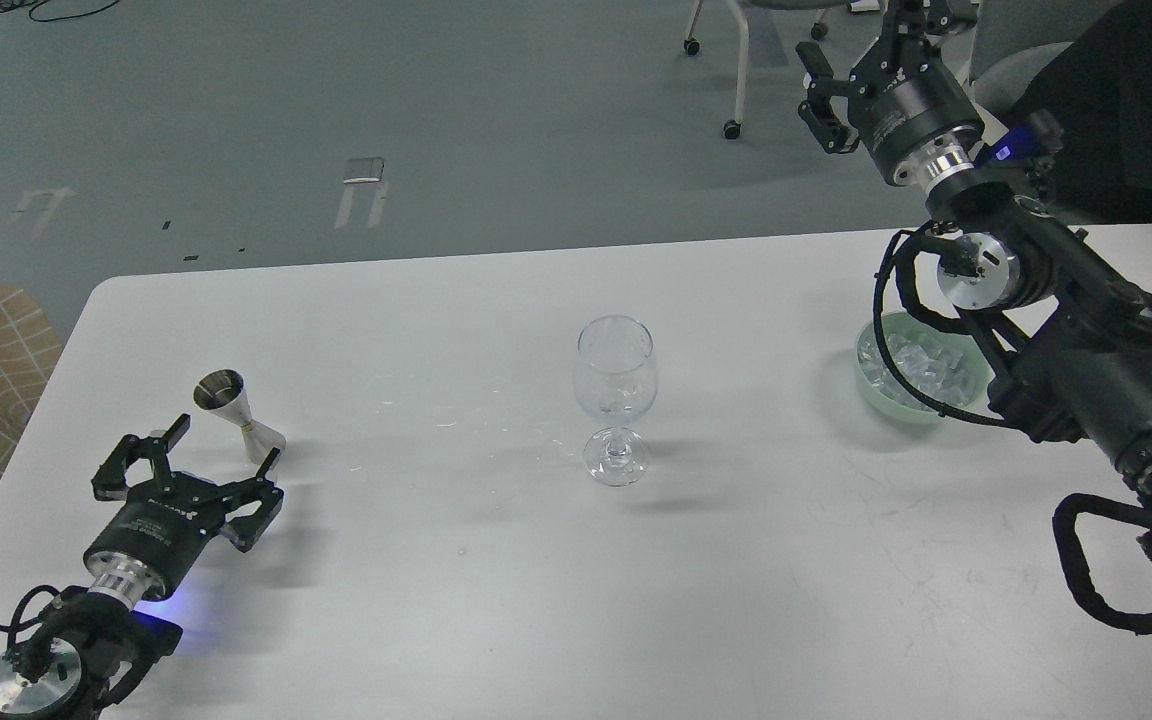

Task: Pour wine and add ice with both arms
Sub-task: 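Lower the left gripper down beside the metal jigger, then close the left gripper around the metal jigger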

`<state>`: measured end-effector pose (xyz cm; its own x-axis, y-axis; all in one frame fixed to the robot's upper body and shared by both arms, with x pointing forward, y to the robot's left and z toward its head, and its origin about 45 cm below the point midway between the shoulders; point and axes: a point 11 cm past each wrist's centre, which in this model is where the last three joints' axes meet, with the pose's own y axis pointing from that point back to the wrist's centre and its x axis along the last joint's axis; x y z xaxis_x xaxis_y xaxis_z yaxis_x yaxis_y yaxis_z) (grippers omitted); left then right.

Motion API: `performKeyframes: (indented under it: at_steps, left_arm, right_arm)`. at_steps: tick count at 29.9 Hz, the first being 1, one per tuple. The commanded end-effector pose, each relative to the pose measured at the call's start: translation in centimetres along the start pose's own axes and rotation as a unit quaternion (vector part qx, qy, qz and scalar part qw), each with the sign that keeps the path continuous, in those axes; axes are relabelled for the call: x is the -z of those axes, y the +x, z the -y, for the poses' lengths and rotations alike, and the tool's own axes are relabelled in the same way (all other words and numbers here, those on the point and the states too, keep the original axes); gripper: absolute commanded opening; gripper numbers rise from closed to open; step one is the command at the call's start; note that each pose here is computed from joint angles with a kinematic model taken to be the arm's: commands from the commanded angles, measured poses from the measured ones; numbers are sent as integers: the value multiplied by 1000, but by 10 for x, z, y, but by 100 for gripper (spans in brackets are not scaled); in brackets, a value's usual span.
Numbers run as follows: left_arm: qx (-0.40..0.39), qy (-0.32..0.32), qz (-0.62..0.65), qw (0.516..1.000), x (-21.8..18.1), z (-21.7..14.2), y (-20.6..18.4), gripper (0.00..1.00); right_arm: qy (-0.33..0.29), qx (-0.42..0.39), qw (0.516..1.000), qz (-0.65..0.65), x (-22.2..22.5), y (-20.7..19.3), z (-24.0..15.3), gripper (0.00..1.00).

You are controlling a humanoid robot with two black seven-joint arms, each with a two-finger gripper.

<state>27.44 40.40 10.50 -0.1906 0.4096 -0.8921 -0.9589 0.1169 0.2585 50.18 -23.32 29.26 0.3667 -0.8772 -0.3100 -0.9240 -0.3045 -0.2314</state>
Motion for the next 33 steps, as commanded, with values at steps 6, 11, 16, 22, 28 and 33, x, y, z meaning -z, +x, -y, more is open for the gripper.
performKeyframes:
  at_steps: [6,11,16,22,28,33]
  left_arm:
    - [-15,-13,-7,1000,-11,17,10,98]
    - [-7,-12,-16,1000,-5,24,4,98]
    - [-3,-12,-20,1000,-4,31,-1,97]
    - [1,-13,-17,1000,-8,37,-6,88]
    - [-2,-14,-12,1000,-10,38,-4,71]
    - [-3,-12,-4,1000,-8,37,-3,57]
  right_arm:
    - [-10,11,1000,-11,-4,-7,2,100]
    - [-9,13,1000,-12,-2,-7,3,100]
    - [-9,12,1000,-12,-3,-7,2,100]
    - [-10,11,1000,-12,-3,-6,2,100]
    - [-9,11,1000,-13,-2,-6,2,100]
    - [-8,11,1000,-14,-1,-5,2,100]
